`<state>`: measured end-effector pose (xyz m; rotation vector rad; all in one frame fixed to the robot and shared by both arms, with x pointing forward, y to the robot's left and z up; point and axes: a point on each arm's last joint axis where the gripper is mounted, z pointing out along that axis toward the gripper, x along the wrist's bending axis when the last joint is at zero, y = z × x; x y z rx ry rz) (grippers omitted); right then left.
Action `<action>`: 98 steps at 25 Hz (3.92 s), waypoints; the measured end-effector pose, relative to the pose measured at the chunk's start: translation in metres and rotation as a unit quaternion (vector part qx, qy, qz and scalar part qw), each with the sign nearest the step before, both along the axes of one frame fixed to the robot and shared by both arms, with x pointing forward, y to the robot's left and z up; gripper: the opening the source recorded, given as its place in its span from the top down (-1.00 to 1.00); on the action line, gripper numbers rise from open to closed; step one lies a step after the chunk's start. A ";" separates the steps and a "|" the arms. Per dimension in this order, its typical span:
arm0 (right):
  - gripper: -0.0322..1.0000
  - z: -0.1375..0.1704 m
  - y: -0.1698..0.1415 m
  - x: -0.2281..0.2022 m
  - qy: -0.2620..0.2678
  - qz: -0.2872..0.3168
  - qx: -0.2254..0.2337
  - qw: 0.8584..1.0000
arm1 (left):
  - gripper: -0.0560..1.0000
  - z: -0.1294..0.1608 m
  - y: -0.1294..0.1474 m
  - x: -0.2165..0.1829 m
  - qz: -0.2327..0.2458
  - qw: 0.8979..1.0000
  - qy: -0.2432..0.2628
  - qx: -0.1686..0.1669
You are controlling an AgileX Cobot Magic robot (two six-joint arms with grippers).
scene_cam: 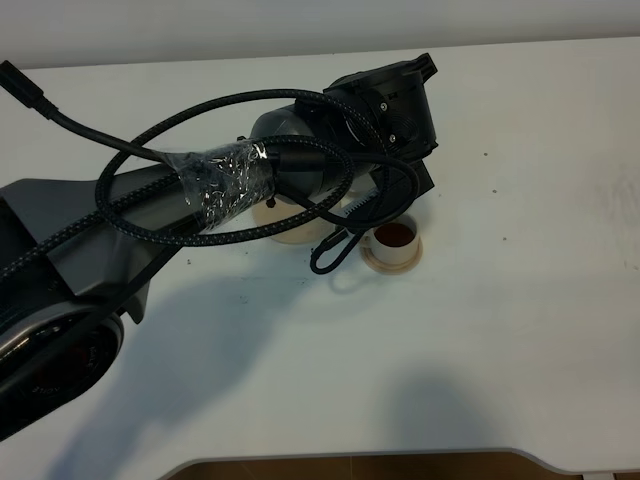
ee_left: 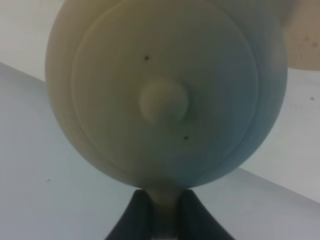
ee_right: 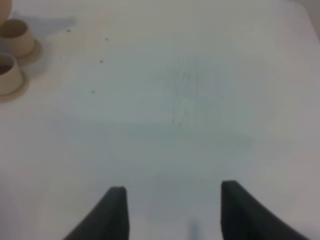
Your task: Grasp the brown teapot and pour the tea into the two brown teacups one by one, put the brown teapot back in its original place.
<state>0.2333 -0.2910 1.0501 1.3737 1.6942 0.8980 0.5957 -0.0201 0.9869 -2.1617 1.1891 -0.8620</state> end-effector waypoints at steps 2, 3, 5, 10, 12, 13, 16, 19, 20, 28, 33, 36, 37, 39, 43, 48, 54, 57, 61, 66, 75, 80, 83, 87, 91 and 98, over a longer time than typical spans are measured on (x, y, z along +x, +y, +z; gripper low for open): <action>0.09 0.000 0.000 0.000 0.000 0.000 0.000 1.000 | 0.68 0.000 0.000 0.000 -0.001 1.000 0.000 0.001; 0.09 0.000 0.000 0.000 0.000 0.000 0.000 1.000 | 0.68 0.000 0.000 0.000 -0.001 1.000 0.000 0.001; 0.09 0.000 0.000 0.000 0.000 0.000 0.000 1.000 | 0.68 0.000 0.000 0.000 -0.003 1.000 -0.001 0.002; 0.09 0.000 0.000 0.000 0.000 0.000 0.000 1.000 | 0.68 0.001 0.000 0.001 -0.008 1.000 -0.007 0.007; 0.09 0.000 0.000 0.000 0.000 0.000 0.000 1.000 | 0.68 0.001 0.000 0.001 -0.009 1.000 -0.008 0.008; 0.09 0.000 0.000 0.000 0.000 0.000 0.000 1.000 | 0.68 0.001 0.000 0.001 -0.010 1.000 -0.009 0.008; 0.09 0.000 0.000 0.000 0.000 0.000 0.000 1.000 | 0.68 0.002 -0.001 0.001 -0.012 1.000 -0.010 0.007; 0.09 0.000 0.000 0.000 0.000 0.000 0.000 1.000 | 0.68 0.001 -0.001 0.001 -0.014 1.000 -0.010 0.004; 0.09 0.000 0.000 0.000 0.000 0.000 0.000 1.000 | 0.68 0.001 -0.002 0.001 -0.013 1.000 -0.007 0.001; 0.09 0.000 0.000 0.000 0.000 0.000 0.000 1.000 | 0.68 -0.004 -0.001 -0.003 0.007 1.000 0.025 -0.013; 0.09 0.000 0.000 0.000 0.000 0.000 0.000 1.000 | 0.68 -0.009 0.008 -0.001 0.044 0.996 0.066 -0.038; 0.09 0.000 0.000 0.000 0.000 0.000 0.000 1.000 | 0.68 -0.012 0.013 0.001 0.063 0.993 0.085 -0.056; 0.09 0.000 0.000 0.000 0.000 0.000 0.000 1.000 | 0.68 -0.013 0.015 0.002 0.072 0.991 0.089 -0.063; 0.09 0.000 0.000 0.000 0.000 0.000 0.000 1.000 | 0.68 -0.014 0.018 0.002 0.099 0.988 0.094 -0.079; 0.09 0.000 0.000 0.000 0.000 0.000 0.000 1.000 | 0.68 -0.015 0.024 0.000 0.169 0.976 0.098 -0.095; 0.09 0.000 0.000 0.000 0.000 0.000 0.000 1.000 | 0.68 -0.013 0.031 -0.011 0.258 0.951 0.125 -0.114; 0.09 0.000 0.000 0.000 0.000 0.000 0.000 1.000 | 0.68 -0.014 0.042 -0.019 0.388 0.889 0.178 -0.168; 0.09 0.000 0.000 0.000 0.000 0.000 0.000 1.000 | 0.68 -0.014 0.049 -0.015 0.441 0.852 0.194 -0.207; 0.09 0.000 0.000 0.000 0.000 0.000 0.000 1.000 | 0.68 -0.020 0.055 -0.014 0.500 0.805 0.212 -0.239; 0.09 0.000 0.000 0.000 0.000 0.000 0.000 1.000 | 0.68 -0.028 0.061 -0.018 0.524 0.790 0.217 -0.233; 0.09 0.000 0.000 0.000 0.000 0.000 0.000 1.000 | 0.68 0.012 0.068 0.003 0.460 0.820 0.132 -0.315; 0.09 0.000 0.000 0.000 0.000 0.000 0.000 1.000 | 0.68 0.021 0.075 0.021 0.450 0.821 0.101 -0.335; 0.09 0.000 0.000 0.000 0.000 0.000 0.000 1.000 | 0.68 0.014 0.069 0.032 0.430 0.832 0.083 -0.341; 0.09 0.000 0.000 0.000 0.000 0.000 0.000 1.000 | 0.68 -0.002 0.060 0.047 0.411 0.845 0.076 -0.335; 0.09 0.000 0.000 0.000 0.000 0.000 0.000 1.000 | 0.68 -0.020 0.055 0.057 0.379 0.869 0.073 -0.309; 0.09 0.000 0.000 0.000 0.000 0.000 0.000 1.000 | 0.68 -0.018 0.057 0.065 0.334 0.899 0.036 -0.279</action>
